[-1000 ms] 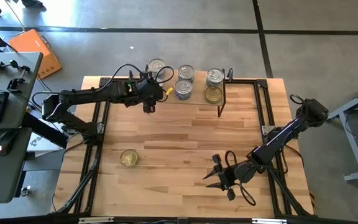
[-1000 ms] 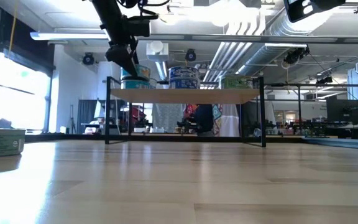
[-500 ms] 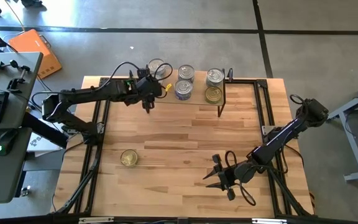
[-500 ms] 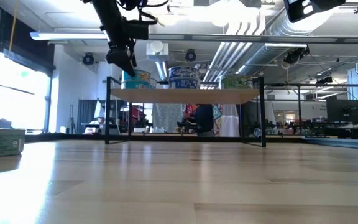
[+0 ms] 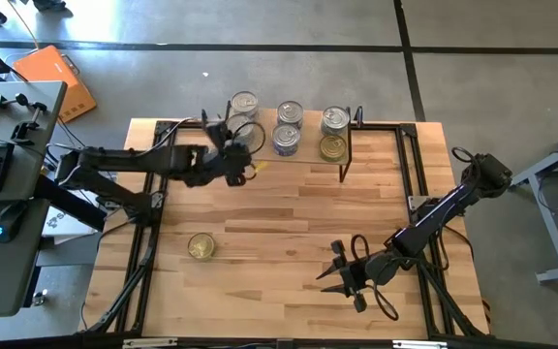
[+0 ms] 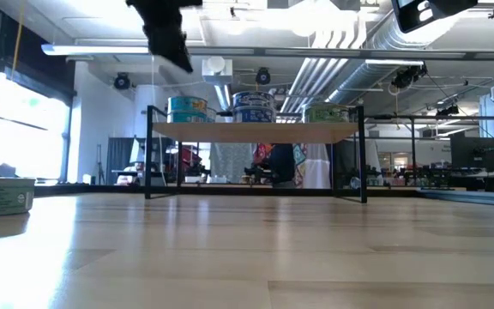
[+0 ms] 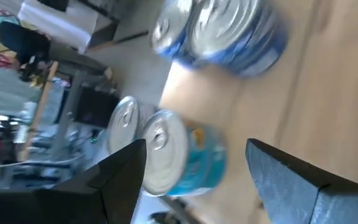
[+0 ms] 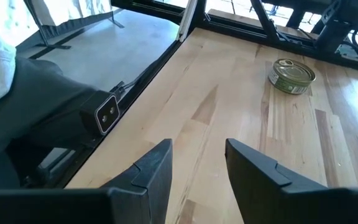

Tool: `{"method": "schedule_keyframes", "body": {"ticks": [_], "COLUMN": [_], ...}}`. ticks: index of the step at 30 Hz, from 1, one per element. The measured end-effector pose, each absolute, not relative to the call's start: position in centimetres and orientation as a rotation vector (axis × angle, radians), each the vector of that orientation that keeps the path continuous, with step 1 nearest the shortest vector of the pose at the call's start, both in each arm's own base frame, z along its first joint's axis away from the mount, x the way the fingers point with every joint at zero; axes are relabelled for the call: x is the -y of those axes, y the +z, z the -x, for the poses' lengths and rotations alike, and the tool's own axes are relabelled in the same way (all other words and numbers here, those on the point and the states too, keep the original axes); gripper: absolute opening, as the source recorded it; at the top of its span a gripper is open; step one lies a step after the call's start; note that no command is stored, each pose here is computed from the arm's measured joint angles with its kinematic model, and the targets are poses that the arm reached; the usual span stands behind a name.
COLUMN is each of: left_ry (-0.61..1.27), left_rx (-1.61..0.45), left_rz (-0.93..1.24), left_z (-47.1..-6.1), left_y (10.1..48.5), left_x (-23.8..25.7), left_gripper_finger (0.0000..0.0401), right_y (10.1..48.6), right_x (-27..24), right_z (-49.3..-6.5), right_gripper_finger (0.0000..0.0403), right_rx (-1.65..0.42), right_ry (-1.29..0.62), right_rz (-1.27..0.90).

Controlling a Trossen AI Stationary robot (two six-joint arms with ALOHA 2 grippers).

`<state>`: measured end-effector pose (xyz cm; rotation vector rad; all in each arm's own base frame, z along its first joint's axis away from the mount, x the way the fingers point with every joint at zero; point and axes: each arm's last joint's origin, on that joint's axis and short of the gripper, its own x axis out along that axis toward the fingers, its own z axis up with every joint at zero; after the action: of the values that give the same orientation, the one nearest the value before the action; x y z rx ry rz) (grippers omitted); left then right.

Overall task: Stack canned seafood by type on shelf
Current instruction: Stack the green tuna can on top of the green tuna can on the shelf

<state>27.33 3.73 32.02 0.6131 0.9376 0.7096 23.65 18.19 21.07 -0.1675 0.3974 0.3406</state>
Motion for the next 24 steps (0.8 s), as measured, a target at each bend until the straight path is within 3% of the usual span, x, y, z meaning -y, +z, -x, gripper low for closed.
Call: {"method": "schedule_keyframes", "body": {"ticks": [7,17,24], "left_ry": [0.570,0.328,0.478], "left_rx": [-0.765,-0.694,-0.851], "left_rz": [-0.568,-0.535,-0.257], "left_z": [-26.6,-25.1,-21.5], "left_y": [32.9,30.3,27.4], "left_x": [2.9,13.4,15.2], "left_gripper_finger": [0.0258,0.0211,0.0186], "right_y": [21.1,21.1,20.4], "right_x": [-18.1,-18.0,-18.2], "right_z": [-23.7,-23.7,-24.0], "right_gripper_finger": [0.0142,0.0142,0.0142], "right_rx": [-0.393,-0.383,-0.397], "right_ry": [0.306,0.255,0.253], "right_rz": [0.172,0.189,0.197]}}
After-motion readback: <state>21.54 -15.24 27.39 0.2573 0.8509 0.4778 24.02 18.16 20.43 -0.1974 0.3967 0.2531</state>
